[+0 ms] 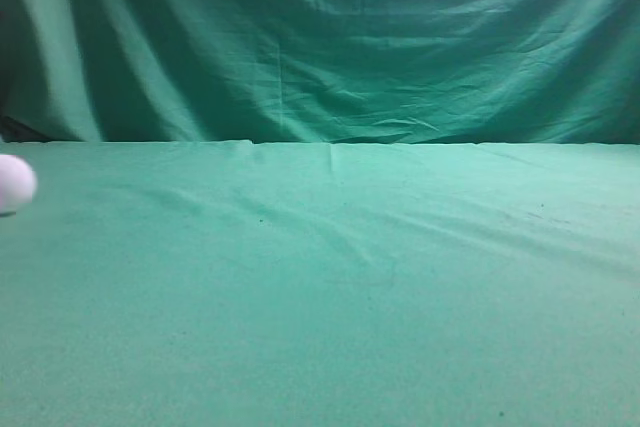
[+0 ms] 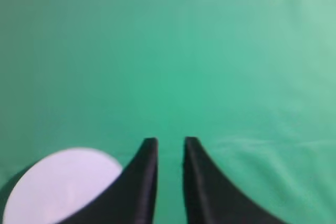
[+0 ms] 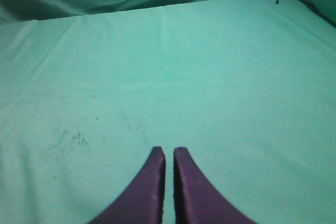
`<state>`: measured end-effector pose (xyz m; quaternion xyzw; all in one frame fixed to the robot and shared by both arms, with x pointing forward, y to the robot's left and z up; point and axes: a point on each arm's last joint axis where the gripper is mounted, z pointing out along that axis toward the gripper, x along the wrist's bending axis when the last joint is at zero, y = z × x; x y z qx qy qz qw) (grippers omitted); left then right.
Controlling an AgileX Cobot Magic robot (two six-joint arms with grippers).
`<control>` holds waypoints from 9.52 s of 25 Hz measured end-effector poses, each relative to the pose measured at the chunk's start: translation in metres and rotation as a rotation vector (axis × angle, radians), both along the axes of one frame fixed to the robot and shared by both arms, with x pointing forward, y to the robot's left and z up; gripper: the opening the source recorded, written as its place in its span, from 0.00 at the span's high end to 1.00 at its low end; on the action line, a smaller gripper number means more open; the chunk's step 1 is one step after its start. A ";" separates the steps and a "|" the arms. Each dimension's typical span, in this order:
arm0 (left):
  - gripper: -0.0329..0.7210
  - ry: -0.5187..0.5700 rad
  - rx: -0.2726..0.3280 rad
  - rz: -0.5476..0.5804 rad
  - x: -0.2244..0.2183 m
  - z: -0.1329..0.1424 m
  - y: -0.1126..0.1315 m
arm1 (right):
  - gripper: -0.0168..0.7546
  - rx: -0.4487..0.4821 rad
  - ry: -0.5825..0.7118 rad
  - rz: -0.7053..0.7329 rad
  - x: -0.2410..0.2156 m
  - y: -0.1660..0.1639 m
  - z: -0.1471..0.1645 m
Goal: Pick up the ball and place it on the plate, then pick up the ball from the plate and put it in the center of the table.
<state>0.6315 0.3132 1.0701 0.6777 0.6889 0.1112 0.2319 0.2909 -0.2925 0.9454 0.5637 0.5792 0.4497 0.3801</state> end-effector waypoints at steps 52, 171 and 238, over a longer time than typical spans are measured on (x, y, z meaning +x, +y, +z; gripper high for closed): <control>0.96 -0.887 0.057 -0.250 -0.321 -0.014 -0.039 | 0.91 0.023 -0.038 0.093 0.010 0.009 0.110; 0.96 -0.891 0.077 -0.249 -0.320 -0.017 -0.038 | 0.98 -0.292 0.505 0.778 0.239 0.284 0.249; 0.96 -0.891 0.077 -0.249 -0.320 -0.017 -0.038 | 0.98 -0.009 -0.071 0.066 0.001 0.003 0.006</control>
